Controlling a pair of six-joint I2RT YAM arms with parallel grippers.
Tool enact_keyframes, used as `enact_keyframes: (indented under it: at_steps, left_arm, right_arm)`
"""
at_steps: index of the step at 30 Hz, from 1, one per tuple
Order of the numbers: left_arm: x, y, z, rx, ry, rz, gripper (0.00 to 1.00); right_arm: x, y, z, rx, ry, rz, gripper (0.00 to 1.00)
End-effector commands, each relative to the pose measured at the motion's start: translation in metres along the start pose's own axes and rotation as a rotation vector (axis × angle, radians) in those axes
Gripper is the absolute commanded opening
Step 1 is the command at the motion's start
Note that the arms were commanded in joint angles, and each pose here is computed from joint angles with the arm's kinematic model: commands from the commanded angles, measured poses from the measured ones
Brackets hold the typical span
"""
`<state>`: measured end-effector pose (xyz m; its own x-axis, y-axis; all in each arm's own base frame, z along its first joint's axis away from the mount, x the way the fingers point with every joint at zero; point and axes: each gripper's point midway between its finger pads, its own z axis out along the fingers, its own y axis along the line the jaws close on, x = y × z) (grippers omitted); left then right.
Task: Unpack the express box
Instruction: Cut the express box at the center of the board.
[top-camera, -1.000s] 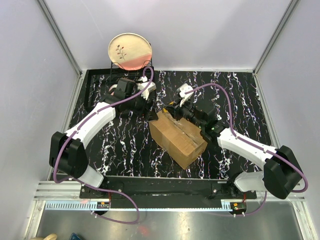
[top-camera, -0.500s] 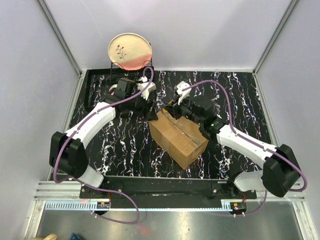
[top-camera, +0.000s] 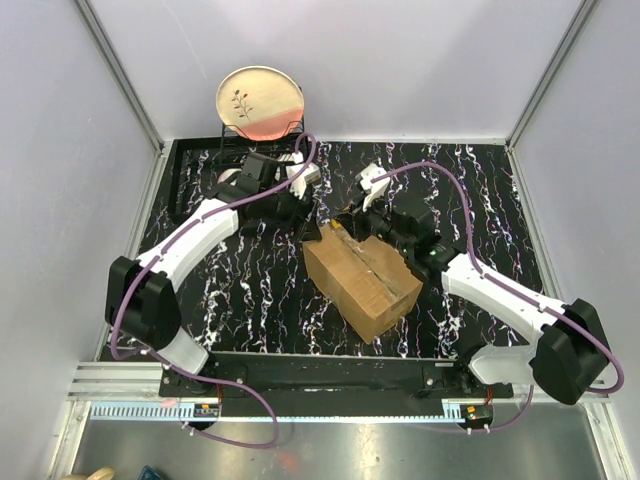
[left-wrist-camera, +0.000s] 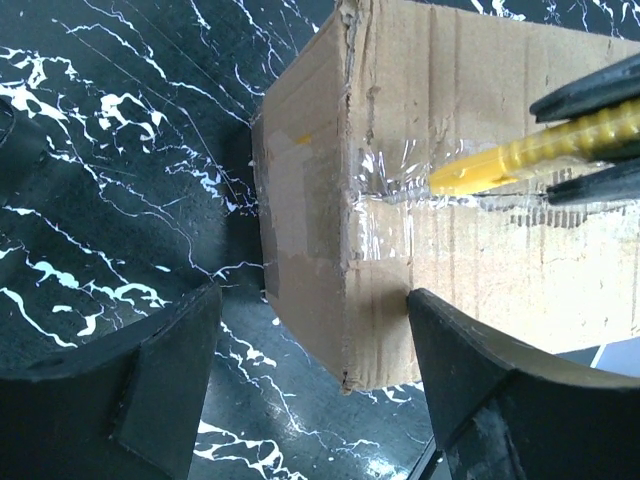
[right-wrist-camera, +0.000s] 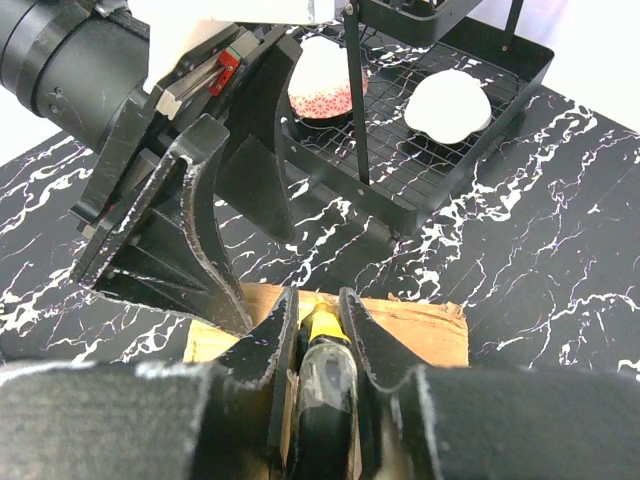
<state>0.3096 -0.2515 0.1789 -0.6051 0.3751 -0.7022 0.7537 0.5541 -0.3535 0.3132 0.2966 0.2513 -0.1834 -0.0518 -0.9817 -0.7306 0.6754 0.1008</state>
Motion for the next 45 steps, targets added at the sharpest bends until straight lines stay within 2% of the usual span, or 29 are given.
enact_keyframes:
  at_steps: [1,6,20,27,28,30,32,34,45]
  left_arm:
    - [-0.017,0.013,0.002,-0.085,-0.006,0.019,0.77]
    - [-0.034,0.008,0.009,-0.089,-0.02,0.028,0.77]
    - [-0.015,0.042,0.026,-0.233,0.03,0.002,0.73]
    - [0.011,0.061,0.036,-0.298,0.096,0.003,0.58]
    - [0.014,0.062,0.037,-0.3,0.104,0.008,0.51]
    - [0.019,0.064,0.04,-0.309,0.12,0.006,0.43]
    - [0.02,0.066,0.042,-0.315,0.127,0.006,0.25]
    - [0.022,0.068,0.042,-0.321,0.144,0.005,0.16]
    - [0.026,0.07,0.042,-0.337,0.164,0.007,0.15]
  right_arm:
    - [0.053,0.001,-0.015,0.006,0.188,0.066,0.0]
    - [0.055,0.001,-0.01,0.009,0.197,0.089,0.0]
    - [0.06,0.008,-0.018,-0.008,0.201,0.145,0.0]
    - [0.064,0.014,-0.034,-0.007,0.213,0.165,0.01]
    - [0.063,0.014,-0.035,-0.005,0.209,0.164,0.0]
    - [0.071,0.014,-0.04,0.002,0.243,0.171,0.0]
    - [0.071,0.013,-0.042,0.009,0.244,0.174,0.0]
    - [0.069,0.014,-0.044,0.01,0.241,0.175,0.0]
    - [0.071,0.014,-0.062,0.036,0.272,0.192,0.0]
